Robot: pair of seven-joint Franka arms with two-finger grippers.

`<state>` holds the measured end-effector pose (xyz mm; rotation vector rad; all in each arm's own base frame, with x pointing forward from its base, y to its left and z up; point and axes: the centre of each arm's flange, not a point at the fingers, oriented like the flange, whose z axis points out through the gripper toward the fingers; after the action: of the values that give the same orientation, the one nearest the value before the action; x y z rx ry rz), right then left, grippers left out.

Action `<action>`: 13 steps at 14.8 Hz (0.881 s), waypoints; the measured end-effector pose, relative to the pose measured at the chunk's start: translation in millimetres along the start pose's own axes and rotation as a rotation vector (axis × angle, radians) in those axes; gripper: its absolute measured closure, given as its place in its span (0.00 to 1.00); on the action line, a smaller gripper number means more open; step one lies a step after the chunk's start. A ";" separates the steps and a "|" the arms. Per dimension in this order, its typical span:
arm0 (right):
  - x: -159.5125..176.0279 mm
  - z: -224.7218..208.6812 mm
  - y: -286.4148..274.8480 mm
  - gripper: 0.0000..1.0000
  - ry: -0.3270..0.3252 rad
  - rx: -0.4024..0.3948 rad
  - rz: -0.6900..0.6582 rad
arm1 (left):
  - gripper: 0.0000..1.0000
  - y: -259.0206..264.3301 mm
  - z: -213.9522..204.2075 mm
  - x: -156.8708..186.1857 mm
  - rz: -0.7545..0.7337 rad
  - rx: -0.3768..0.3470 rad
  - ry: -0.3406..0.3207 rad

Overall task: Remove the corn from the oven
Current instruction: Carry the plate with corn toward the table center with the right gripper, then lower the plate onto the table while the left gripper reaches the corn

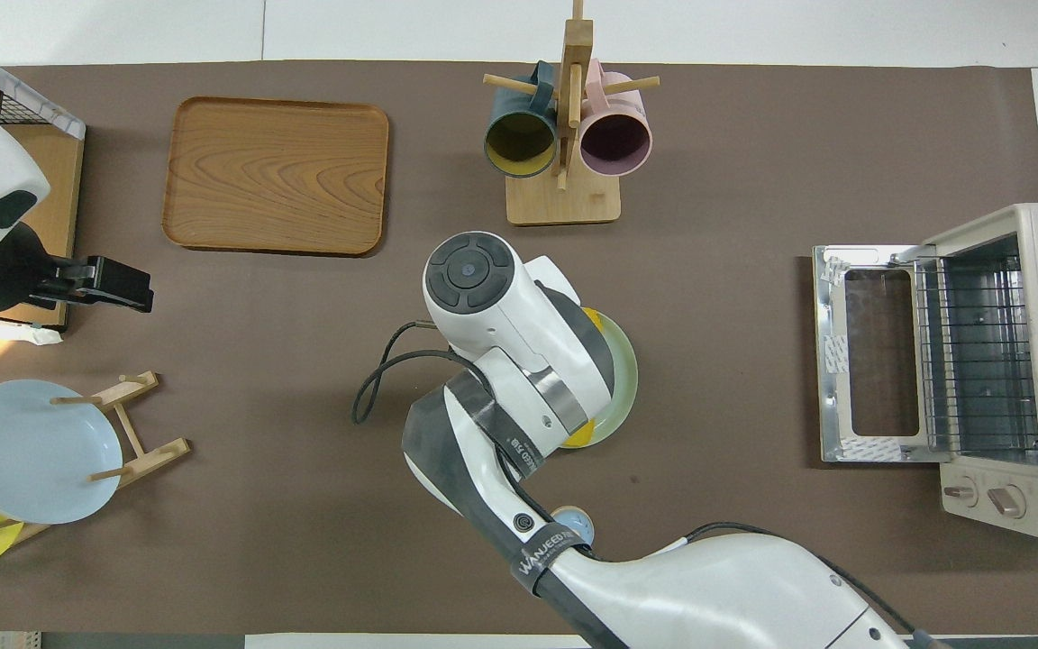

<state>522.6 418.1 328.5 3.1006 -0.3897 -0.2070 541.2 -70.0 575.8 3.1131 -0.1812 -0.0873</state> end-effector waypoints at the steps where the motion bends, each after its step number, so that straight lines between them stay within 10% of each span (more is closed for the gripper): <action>1: 0.9 1.1 1.3 0.97 0.001 0.006 0.004 | 0.00 0.0 0.0 0.0 0.000 0.000 0.000; 4: 0.0 -9.3 1.2 0.70 0.010 0.021 0.004 | 0.00 0.0 0.0 0.0 0.000 0.000 0.000; 7: 6.1 -35.9 7.7 0.67 0.021 0.024 0.004 | 0.00 0.1 -0.4 0.5 0.000 0.000 0.004; 13: 76.3 -57.1 133.8 0.99 -0.008 -0.095 -0.044 | 0.00 30.1 -3.1 4.1 0.048 -0.021 0.047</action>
<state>570.5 269.2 378.7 3.0182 -0.3022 -0.2320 542.0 -100.4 579.4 3.0838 -0.2523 -0.0153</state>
